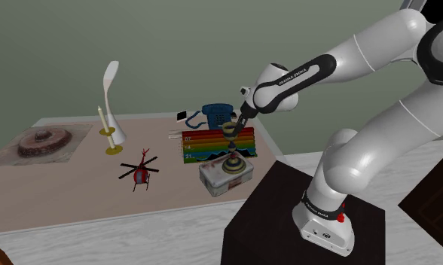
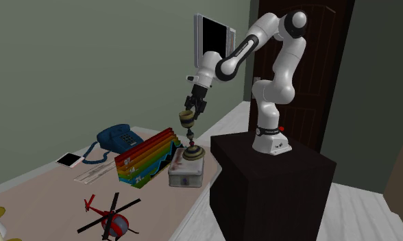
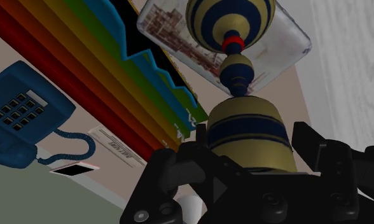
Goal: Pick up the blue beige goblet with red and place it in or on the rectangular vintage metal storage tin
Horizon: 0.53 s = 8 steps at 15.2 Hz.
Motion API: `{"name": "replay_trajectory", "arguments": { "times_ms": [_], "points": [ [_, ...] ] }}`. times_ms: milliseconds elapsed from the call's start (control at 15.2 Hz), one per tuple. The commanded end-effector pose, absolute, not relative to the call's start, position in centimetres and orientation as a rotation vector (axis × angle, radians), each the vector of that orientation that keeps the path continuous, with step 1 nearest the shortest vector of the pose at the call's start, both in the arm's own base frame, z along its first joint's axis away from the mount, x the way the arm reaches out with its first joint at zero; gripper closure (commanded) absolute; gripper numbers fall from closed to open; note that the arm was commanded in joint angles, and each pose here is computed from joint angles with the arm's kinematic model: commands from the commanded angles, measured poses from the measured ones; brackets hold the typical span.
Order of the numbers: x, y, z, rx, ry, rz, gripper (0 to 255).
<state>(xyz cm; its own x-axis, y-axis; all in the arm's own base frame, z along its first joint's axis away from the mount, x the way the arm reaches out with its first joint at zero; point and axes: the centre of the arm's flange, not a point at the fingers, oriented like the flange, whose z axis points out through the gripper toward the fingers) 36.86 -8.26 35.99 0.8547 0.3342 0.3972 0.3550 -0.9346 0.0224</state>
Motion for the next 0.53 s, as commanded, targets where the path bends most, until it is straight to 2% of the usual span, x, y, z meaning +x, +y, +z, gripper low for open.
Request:
{"name": "replay_trajectory", "arguments": {
  "times_ms": [0, 198, 264, 462],
  "points": [
    [36.77, -8.18, 35.66, -2.975, -0.554, -0.611, 255],
    [36.77, -8.18, 35.66, -2.975, -0.554, -0.611, 255],
    [36.71, -8.15, 35.59, -2.975, -0.554, -0.611, 0],
    [36.69, -8.09, 35.62, -2.975, -0.554, -0.611, 0]
  ]
}}
